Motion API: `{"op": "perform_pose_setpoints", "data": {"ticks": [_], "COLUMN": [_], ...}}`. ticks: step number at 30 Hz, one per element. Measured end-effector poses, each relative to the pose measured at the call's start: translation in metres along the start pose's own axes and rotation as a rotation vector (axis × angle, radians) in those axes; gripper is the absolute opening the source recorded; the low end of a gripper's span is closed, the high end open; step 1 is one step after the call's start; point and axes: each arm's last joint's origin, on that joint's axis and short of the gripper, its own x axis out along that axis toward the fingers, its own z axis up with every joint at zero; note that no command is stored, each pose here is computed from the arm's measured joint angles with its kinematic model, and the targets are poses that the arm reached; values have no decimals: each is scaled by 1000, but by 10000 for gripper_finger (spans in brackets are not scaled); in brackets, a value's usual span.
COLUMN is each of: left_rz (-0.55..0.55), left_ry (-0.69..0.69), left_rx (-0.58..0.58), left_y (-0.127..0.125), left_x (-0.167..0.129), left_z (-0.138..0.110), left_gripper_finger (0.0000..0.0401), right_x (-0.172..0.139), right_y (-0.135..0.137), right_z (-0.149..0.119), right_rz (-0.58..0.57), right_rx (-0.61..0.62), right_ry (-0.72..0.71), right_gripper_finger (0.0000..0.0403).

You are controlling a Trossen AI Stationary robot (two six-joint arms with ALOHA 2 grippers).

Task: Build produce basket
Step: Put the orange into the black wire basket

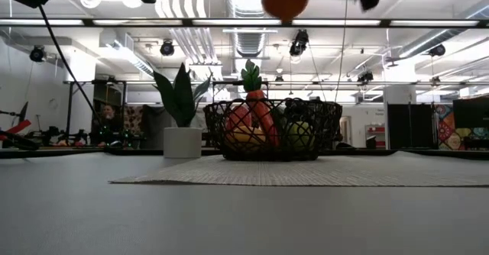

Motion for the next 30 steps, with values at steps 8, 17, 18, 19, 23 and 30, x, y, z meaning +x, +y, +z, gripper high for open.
{"op": "perform_pose_setpoints", "data": {"ticks": [8, 17, 18, 19, 23, 30], "left_rz": [-2, -4, -4, -4, -4, -4], "left_ry": [8, 21, 22, 23, 22, 23], "left_rx": [2, 7, 7, 8, 7, 7], "left_y": [0, 1, 1, 1, 1, 1], "left_x": [-2, -4, -4, -4, -4, -4], "left_z": [-2, -5, -6, -6, -6, -6], "left_gripper_finger": [258, 258, 258, 258, 258, 258], "right_x": [42, 60, 62, 64, 71, 75], "right_y": [-59, -85, -85, -84, -83, -82], "right_z": [-32, -76, -80, -84, -97, -105], "right_rz": [-215, -347, -360, -374, -431, -444], "right_rx": [190, 280, 281, 279, 266, 269], "right_ry": [-88, -12, -5, 2, 18, 35], "right_gripper_finger": [200, 200, 200, 200, 200, 203]}}
